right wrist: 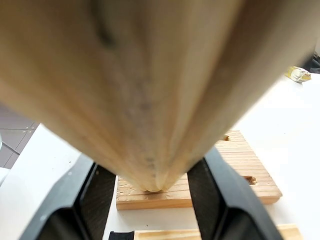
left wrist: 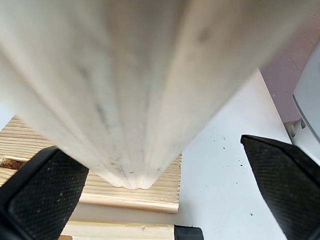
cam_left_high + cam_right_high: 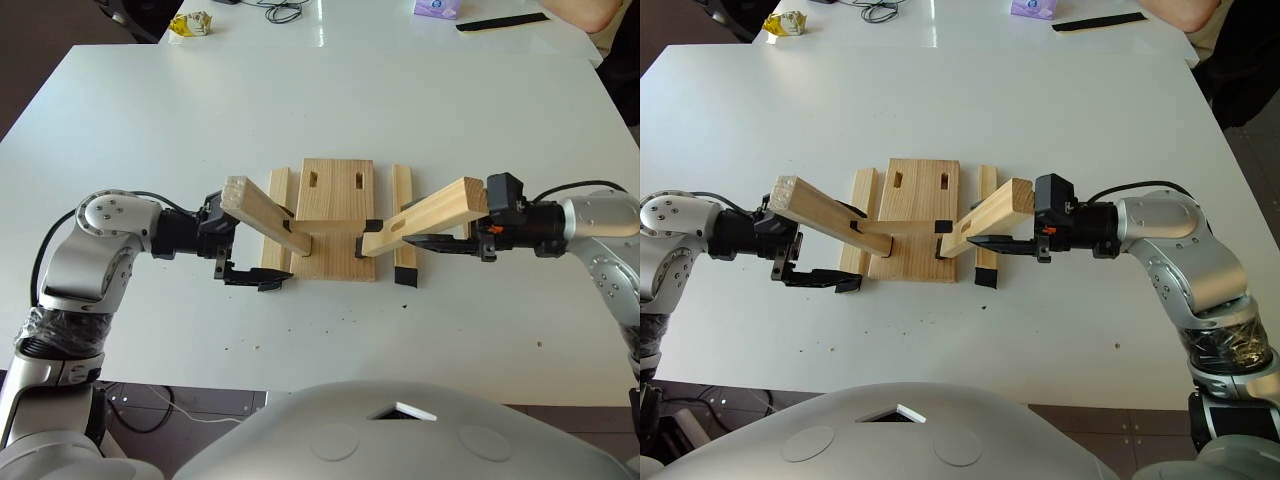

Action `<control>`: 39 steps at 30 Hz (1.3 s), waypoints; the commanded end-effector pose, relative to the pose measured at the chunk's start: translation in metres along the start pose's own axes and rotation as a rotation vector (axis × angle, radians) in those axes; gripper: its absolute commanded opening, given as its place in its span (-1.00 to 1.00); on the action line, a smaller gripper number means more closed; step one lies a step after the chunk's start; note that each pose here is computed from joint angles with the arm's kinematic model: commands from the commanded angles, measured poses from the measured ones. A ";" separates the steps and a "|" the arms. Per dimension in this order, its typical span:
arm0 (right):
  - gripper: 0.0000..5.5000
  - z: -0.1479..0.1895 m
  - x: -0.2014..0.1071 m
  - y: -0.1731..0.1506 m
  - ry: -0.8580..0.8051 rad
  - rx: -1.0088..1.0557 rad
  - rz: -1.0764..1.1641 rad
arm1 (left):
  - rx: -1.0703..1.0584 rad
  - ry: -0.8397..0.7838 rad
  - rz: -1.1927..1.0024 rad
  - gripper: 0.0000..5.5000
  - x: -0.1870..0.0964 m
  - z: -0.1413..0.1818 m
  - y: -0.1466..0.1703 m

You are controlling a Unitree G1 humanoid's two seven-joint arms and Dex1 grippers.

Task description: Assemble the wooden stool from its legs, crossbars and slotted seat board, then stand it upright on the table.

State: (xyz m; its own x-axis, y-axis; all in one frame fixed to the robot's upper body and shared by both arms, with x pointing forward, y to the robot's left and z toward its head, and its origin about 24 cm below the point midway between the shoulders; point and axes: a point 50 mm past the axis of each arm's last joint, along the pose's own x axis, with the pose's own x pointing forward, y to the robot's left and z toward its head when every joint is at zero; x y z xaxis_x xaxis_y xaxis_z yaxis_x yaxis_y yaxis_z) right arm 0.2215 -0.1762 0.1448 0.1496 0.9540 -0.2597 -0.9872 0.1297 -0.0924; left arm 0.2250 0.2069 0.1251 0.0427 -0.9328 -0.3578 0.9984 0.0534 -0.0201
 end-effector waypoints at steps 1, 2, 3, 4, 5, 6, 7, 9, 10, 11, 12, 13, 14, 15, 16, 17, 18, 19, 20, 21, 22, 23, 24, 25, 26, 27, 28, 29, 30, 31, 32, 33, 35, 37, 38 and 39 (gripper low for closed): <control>-0.27 -0.019 -0.006 -0.005 0.160 0.050 -0.012 | 0.018 0.013 -0.021 0.91 0.003 0.001 -0.001; -0.27 -0.019 -0.005 -0.006 0.161 0.047 -0.007 | 0.019 0.013 -0.022 0.91 0.003 0.002 -0.001; -0.27 -0.018 -0.004 -0.008 0.163 0.045 0.001 | 0.021 0.013 -0.023 0.91 0.004 0.002 0.000; -0.27 -0.018 -0.003 -0.009 0.164 0.045 0.008 | 0.022 0.013 -0.025 0.91 0.004 0.002 0.000; -0.27 -0.018 -0.002 -0.010 0.166 0.048 0.017 | 0.023 0.013 -0.026 0.91 0.004 0.002 0.000; -0.27 -0.018 0.000 -0.011 0.167 0.051 0.022 | 0.024 0.012 -0.028 0.91 0.005 0.002 0.000; -0.27 -0.018 0.001 -0.012 0.167 0.054 0.028 | 0.025 0.012 -0.029 0.91 0.005 0.002 0.000; -0.27 -0.018 0.008 -0.014 0.163 0.058 0.048 | 0.024 0.009 -0.026 0.91 0.006 0.002 -0.001; -0.27 -0.018 0.011 -0.014 0.160 0.060 0.059 | 0.023 0.007 -0.025 0.91 0.006 0.002 -0.001; -0.27 -0.018 0.014 -0.014 0.157 0.061 0.070 | 0.022 0.006 -0.025 0.91 0.007 0.002 -0.001; -0.27 -0.018 0.017 -0.013 0.156 0.060 0.079 | 0.022 0.005 -0.026 0.91 0.007 0.003 -0.001; -0.27 -0.018 0.019 -0.012 0.154 0.060 0.088 | 0.023 0.004 -0.027 0.91 0.008 0.003 -0.001; -0.27 -0.019 0.021 -0.011 0.152 0.060 0.095 | 0.024 0.003 -0.028 0.91 0.009 0.003 0.000; -0.27 -0.019 0.023 -0.010 0.151 0.061 0.099 | 0.025 0.002 -0.029 0.91 0.009 0.003 0.000; -0.27 -0.019 0.024 -0.010 0.150 0.061 0.105 | 0.025 0.001 -0.027 0.91 0.009 0.003 0.000; -0.27 -0.019 0.025 -0.009 0.149 0.063 0.110 | 0.025 0.000 -0.026 0.91 0.010 0.003 0.000; -0.27 -0.020 0.026 -0.009 0.149 0.065 0.114 | 0.025 -0.001 -0.026 0.91 0.010 0.003 0.000; -0.27 -0.020 0.027 -0.009 0.148 0.067 0.118 | 0.026 -0.001 -0.025 0.91 0.010 0.004 0.000; -0.27 -0.020 0.029 -0.009 0.149 0.068 0.123 | 0.026 -0.002 -0.025 0.91 0.011 0.004 0.000; -0.27 -0.021 0.031 -0.009 0.151 0.068 0.130 | 0.026 -0.004 -0.024 0.91 0.011 0.004 0.000; -0.27 -0.022 0.033 -0.010 0.153 0.067 0.138 | 0.026 -0.005 -0.023 0.91 0.012 0.004 0.000; -0.27 -0.024 0.035 -0.010 0.155 0.068 0.144 | 0.026 -0.006 -0.023 0.91 0.012 0.004 0.000; -0.27 -0.026 0.037 -0.010 0.157 0.070 0.148 | 0.027 -0.008 -0.024 0.91 0.013 0.004 0.000; -0.27 -0.028 0.038 -0.010 0.159 0.073 0.151 | 0.028 -0.008 -0.024 0.91 0.014 0.004 0.001; -0.27 -0.030 0.039 -0.010 0.161 0.076 0.152 | 0.028 -0.009 -0.024 0.91 0.014 0.003 0.001; -0.27 -0.033 0.040 -0.009 0.162 0.081 0.152 | 0.028 -0.009 -0.024 0.91 0.015 0.003 0.002; -0.27 -0.038 0.041 -0.007 0.162 0.089 0.149 | 0.029 -0.010 -0.026 0.91 0.015 0.003 0.003; -0.27 -0.042 0.041 -0.004 0.161 0.100 0.146 | 0.029 -0.010 -0.028 0.91 0.016 0.003 0.003; -0.27 -0.045 0.041 -0.002 0.160 0.109 0.144 | 0.031 -0.010 -0.031 0.91 0.016 0.003 0.004; -0.27 -0.047 0.041 0.001 0.158 0.118 0.145 | 0.032 -0.010 -0.033 0.91 0.016 0.003 0.004; -0.27 -0.048 0.042 0.002 0.155 0.124 0.146 | 0.033 -0.010 -0.033 0.91 0.016 0.004 0.005; -0.27 -0.049 0.043 0.001 0.151 0.128 0.147 | 0.034 -0.010 -0.033 0.91 0.016 0.004 0.005; -0.27 -0.049 0.047 -0.001 0.140 0.135 0.142 | 0.035 -0.010 -0.034 0.91 0.016 0.004 0.006; -0.27 -0.052 0.050 -0.004 0.131 0.147 0.133 | 0.040 -0.011 -0.040 0.91 0.017 0.005 0.008; -0.27 -0.054 0.052 -0.004 0.128 0.157 0.130 | 0.042 -0.012 -0.044 0.91 0.018 0.006 0.009; -0.27 -0.057 0.053 -0.003 0.127 0.167 0.127 | 0.043 -0.013 -0.049 0.91 0.019 0.006 0.010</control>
State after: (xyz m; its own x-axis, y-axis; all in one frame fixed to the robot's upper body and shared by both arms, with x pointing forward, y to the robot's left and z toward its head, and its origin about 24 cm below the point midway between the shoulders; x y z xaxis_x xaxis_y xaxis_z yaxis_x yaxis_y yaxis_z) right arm 0.2503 -0.1554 0.1307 0.0926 0.9653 -0.2443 -0.9941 0.0757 -0.0778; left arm 0.2345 0.2064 0.1229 0.0744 -0.9338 -0.3501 0.9959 0.0879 -0.0226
